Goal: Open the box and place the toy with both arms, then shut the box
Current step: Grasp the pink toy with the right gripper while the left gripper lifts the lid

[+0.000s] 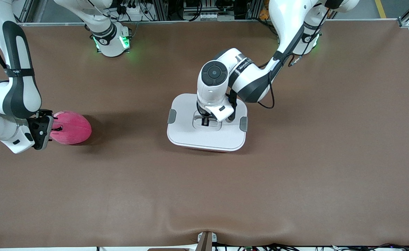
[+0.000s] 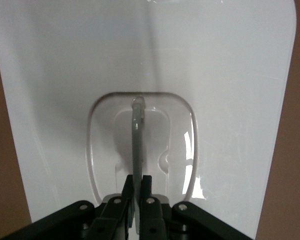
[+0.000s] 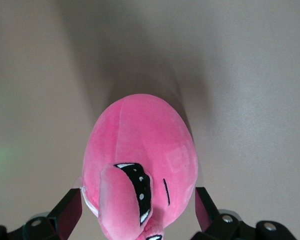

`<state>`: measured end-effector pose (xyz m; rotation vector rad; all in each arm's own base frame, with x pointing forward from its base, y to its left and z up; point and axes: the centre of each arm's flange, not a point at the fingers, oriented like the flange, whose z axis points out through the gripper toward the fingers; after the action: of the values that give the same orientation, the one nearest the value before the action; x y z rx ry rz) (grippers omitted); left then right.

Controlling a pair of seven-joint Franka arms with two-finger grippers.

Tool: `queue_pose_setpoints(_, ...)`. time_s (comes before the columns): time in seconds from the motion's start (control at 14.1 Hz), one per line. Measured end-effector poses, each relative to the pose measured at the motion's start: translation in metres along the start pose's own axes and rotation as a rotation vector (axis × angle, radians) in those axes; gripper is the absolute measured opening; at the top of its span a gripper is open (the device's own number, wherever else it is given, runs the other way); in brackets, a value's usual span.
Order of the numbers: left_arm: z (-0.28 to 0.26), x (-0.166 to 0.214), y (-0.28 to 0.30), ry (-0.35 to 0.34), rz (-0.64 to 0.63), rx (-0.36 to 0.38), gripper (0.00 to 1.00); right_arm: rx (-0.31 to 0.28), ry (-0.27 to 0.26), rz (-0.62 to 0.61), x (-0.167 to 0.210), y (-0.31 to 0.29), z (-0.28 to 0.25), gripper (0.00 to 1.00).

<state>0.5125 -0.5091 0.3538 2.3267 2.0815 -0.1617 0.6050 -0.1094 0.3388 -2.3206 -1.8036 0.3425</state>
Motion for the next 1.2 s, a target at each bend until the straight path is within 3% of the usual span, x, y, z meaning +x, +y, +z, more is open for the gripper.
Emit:
queue_pose_setpoints(0.35, -0.002, 0.005, 0.005, 0.003, -0.057, -0.007, 0.07, 0.008, 0.0, -0.008, 0.0, -0.002, 0.013, 1.0)
queue_pose_setpoints(0.5, -0.002, 0.005, 0.005, 0.003, -0.068, -0.008, 0.07, 0.009, 0.0, -0.008, 0.0, -0.002, 0.019, 0.94)
queue_pose_setpoints(0.64, -0.002, 0.005, 0.005, 0.003, -0.072, -0.008, 0.07, 0.011, 0.0, -0.008, -0.003, -0.003, 0.02, 0.77)
queue_pose_setpoints(0.78, -0.002, 0.005, 0.005, 0.002, -0.072, -0.008, 0.07, 0.011, 0.001, -0.012, -0.005, -0.002, 0.02, 0.72)
queue_pose_setpoints(0.92, -0.004, 0.005, 0.005, 0.001, -0.072, -0.01, 0.07, 0.012, 0.002, -0.013, -0.007, -0.002, 0.021, 0.53)
queue_pose_setpoints(1.2, -0.011, 0.004, 0.005, -0.005, -0.071, -0.02, 0.07, 0.016, 0.002, -0.017, -0.006, -0.003, 0.022, 0.51)
